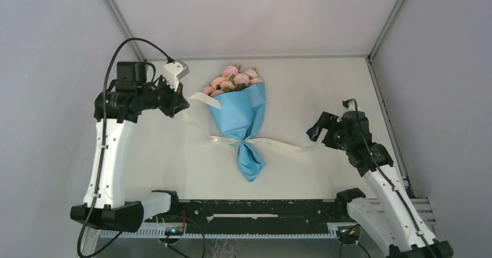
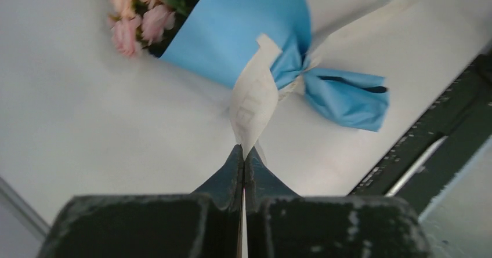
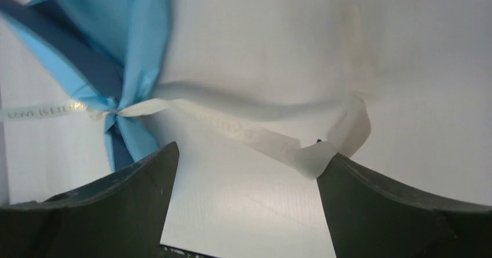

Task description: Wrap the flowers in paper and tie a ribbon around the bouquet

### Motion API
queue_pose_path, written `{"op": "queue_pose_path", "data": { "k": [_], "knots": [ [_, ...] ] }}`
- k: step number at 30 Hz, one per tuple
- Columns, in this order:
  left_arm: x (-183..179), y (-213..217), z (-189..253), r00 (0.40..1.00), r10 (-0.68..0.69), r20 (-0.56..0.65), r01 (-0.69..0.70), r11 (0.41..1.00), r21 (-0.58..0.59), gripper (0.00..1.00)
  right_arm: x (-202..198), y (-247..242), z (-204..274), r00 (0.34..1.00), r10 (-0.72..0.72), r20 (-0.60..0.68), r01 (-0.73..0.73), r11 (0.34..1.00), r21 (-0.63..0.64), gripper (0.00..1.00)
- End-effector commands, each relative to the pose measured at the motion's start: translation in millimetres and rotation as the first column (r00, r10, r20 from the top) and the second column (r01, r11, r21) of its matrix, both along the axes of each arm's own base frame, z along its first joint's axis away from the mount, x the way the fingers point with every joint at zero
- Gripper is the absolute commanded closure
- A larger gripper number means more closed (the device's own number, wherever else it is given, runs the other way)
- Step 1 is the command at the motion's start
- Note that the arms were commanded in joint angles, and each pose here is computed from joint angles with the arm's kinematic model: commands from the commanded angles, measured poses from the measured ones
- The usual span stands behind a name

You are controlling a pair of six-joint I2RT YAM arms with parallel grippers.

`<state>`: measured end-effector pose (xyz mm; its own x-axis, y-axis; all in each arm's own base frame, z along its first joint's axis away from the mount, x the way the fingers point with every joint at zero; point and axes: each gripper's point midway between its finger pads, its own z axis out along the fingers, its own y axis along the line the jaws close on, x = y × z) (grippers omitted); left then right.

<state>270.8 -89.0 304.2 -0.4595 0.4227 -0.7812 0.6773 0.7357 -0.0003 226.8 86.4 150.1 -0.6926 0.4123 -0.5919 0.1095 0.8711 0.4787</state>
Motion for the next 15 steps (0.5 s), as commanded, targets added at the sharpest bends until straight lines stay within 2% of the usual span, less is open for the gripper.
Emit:
{"op": "queue_pose_path", "data": {
  "k": [1, 2, 3, 4, 5, 6, 7, 8, 9, 10, 11, 12, 13, 15],
  "knots": [
    [-37.6, -39.0, 41.7, 0.991, -0.136, -0.008, 0.131, 0.97, -0.202, 1.0, 16.6, 26.0, 64.3, 0.95, 0.204, 0.237, -0.141, 0.956, -0.258, 0.06],
    [-40.9, -40.8, 46.9, 0.99, -0.139, -0.001, 0.135, 0.967, -0.216, 1.0, 13.8, 59.9, 71.5, 0.885, 0.379, 0.27, -0.296, 0.906, -0.302, 0.06],
    [-44.4, -42.4, 52.0, 0.99, -0.14, 0.008, 0.138, 0.964, -0.229, 1.0, 3.5, 102.1, 79.8, 0.765, 0.561, 0.317, -0.462, 0.821, -0.335, 0.06],
    [-47.5, -43.7, 56.4, 0.99, -0.141, 0.016, 0.141, 0.96, -0.241, 1.0, -10.6, 140.5, 86.6, 0.611, 0.704, 0.362, -0.593, 0.71, -0.38, 0.05],
    [-52.0, -45.6, 60.9, 0.989, -0.146, 0.025, 0.147, 0.955, -0.256, 1.0, -28.3, 177.5, 92.5, 0.428, 0.809, 0.402, -0.689, 0.58, -0.435, 0.04],
    [-55.1, -47.2, 65.3, 0.988, -0.147, 0.036, 0.151, 0.951, -0.269, 1.0, -43.7, 206.0, 96.6, 0.252, 0.866, 0.431, -0.737, 0.46, -0.495, 0.01],
    [-59.5, -48.4, 71.3, 0.988, -0.142, 0.053, 0.152, 0.947, -0.283, 1.0, -52.9, 228.7, 95.6, 0.119, 0.889, 0.442, -0.754, 0.371, -0.542, 0.01],
    [-62.3, -49.3, 76.1, 0.989, -0.135, 0.065, 0.148, 0.943, -0.298, 1.0, -55.6, 246.7, 95.7, 0.029, 0.891, 0.454, -0.754, 0.318, -0.575, 0.0],
    [-65.0, -50.1, 80.8, 0.988, -0.13, 0.079, 0.148, 0.939, -0.31, 1.0, -51.5, 260.8, 98.5, -0.018, 0.884, 0.467, -0.746, 0.299, -0.595, 0.0],
    [-67.5, -50.5, 85.9, 0.987, -0.126, 0.099, 0.151, 0.936, -0.318, 1.0, -39.7, 271.1, 98.4, -0.01, 0.882, 0.471, -0.735, 0.313, -0.601, 0.0],
    [-70.5, -50.9, 90.5, 0.986, -0.12, 0.116, 0.152, 0.933, -0.326, 1.0, -23.5, 276.3, 97.2, 0.04, 0.885, 0.464, -0.72, 0.348, -0.601, 0.0],
    [-73.8, -51.3, 93.9, 0.985, -0.115, 0.127, 0.151, 0.93, -0.336, 1.0, -2.4, 277.5, 96.5, 0.136, 0.883, 0.449, -0.694, 0.408, -0.593, 0.0],
    [-79.1, -52.3, 99.3, 0.982, -0.115, 0.147, 0.16, 0.924, -0.347, 1.0, 18.4, 268.1, 89.0, 0.279, 0.871, 0.403, -0.673, 0.477, -0.565, 0.0],
    [-89.8, -55.8, 105.2, 0.976, -0.135, 0.169, 0.189, 0.911, -0.368, 1.0, 65.1, 223.1, 82.1, 0.616, 0.705, 0.351, -0.598, 0.708, -0.375, 0.05]
  ]
}}
